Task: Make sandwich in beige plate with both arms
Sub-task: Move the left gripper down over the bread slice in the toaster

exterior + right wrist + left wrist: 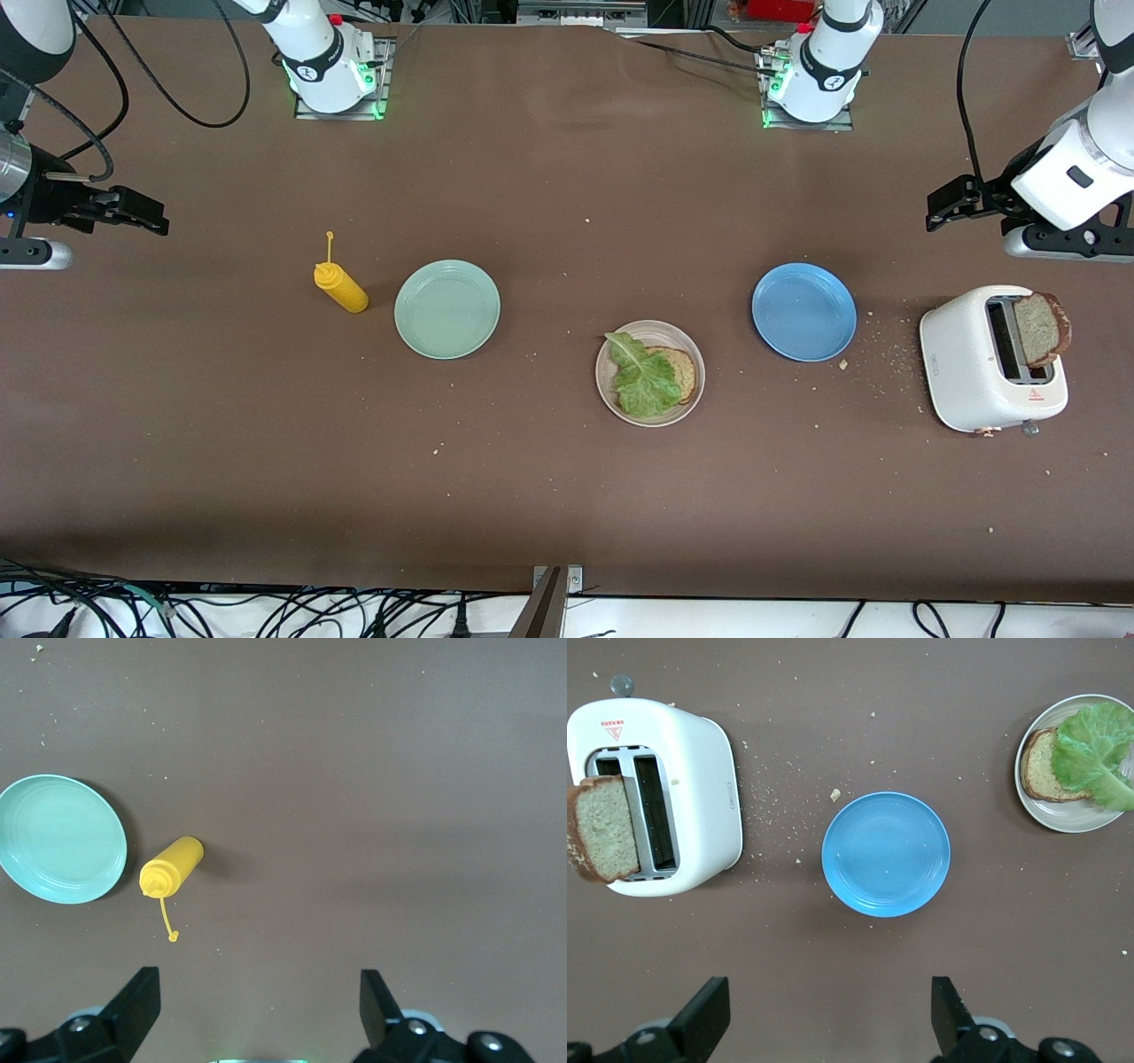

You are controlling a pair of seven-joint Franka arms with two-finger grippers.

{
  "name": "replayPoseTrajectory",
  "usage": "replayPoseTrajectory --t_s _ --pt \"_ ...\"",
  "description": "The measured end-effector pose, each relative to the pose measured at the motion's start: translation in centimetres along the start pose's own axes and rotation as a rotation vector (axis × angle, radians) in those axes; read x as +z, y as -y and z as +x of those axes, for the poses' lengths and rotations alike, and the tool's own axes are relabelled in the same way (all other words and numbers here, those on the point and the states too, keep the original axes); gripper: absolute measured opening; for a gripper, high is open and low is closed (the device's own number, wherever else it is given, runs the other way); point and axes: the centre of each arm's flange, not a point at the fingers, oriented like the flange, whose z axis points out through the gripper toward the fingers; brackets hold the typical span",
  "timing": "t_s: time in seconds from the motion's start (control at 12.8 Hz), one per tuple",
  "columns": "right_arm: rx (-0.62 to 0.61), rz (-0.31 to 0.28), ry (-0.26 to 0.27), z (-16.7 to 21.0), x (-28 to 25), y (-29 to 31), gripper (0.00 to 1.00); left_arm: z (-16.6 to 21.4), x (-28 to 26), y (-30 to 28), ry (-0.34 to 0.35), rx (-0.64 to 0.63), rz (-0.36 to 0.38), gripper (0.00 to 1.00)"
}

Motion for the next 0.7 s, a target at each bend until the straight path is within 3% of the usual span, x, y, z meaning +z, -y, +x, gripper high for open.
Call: replayPoseTrajectory --t_s 0.47,0.7 --pt "-0.013 0.000 0.006 0.5 0.6 0.7 1.00 0.7 0.2 1.1 -0.002 -0.017 0.000 1.00" --pt "-0.013 -0.001 0.008 0.8 1.1 0.8 1.00 2.6 -0.3 3.6 -0.023 -0.047 0.044 1.00"
